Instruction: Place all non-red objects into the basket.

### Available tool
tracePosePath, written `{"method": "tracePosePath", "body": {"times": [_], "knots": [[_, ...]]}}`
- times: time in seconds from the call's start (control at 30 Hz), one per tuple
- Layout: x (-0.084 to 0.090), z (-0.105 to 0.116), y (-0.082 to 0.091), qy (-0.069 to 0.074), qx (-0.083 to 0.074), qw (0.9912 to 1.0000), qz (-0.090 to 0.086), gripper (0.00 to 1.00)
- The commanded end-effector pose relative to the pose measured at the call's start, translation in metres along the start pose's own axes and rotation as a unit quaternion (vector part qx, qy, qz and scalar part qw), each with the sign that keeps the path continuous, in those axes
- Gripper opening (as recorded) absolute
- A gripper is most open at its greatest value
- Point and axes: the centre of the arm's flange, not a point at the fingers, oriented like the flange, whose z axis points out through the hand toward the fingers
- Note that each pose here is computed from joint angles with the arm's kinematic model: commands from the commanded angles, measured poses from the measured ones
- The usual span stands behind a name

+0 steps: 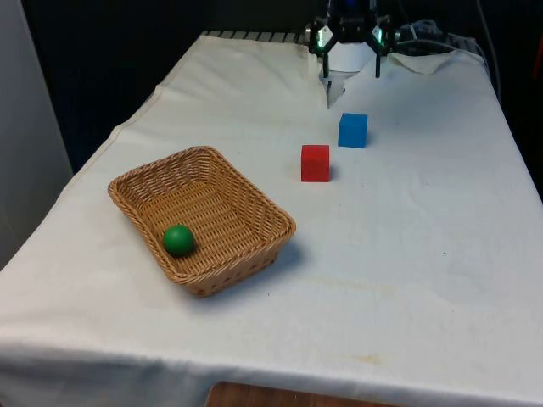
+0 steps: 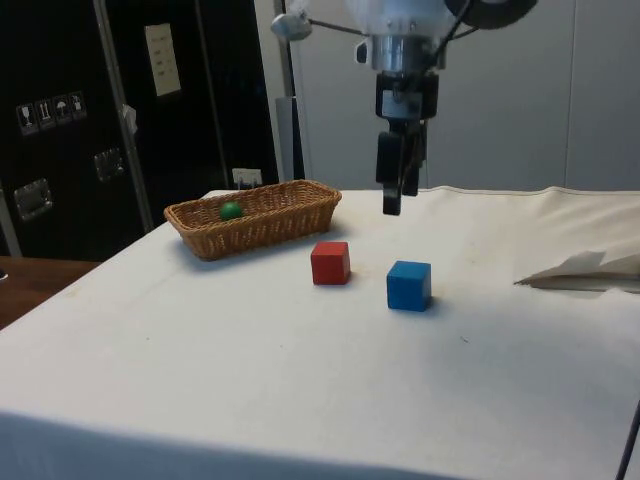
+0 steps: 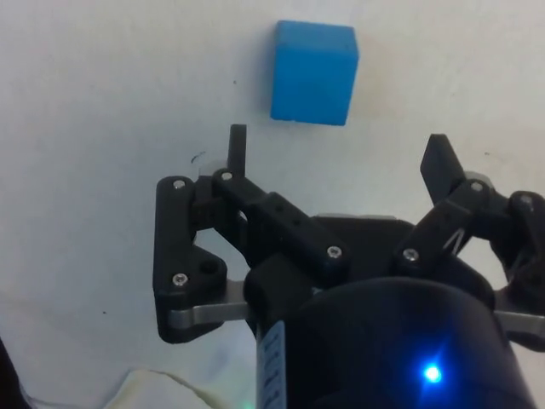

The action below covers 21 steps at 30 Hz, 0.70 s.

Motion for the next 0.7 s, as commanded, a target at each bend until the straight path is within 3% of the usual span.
{"method": "tracePosePath", "body": {"times": [0.0, 0.37, 0.67], "knots": [[-0.001, 0.005, -0.004, 0.003, -0.007, 0.99997, 0.001, 1.00], [-0.004, 0.028, -0.020, -0.004, -0.012, 0.99991, 0.005, 1.00], [-0.005, 0.050, -0.019, -0.009, -0.019, 0.99972, 0.011, 1.00]]}}
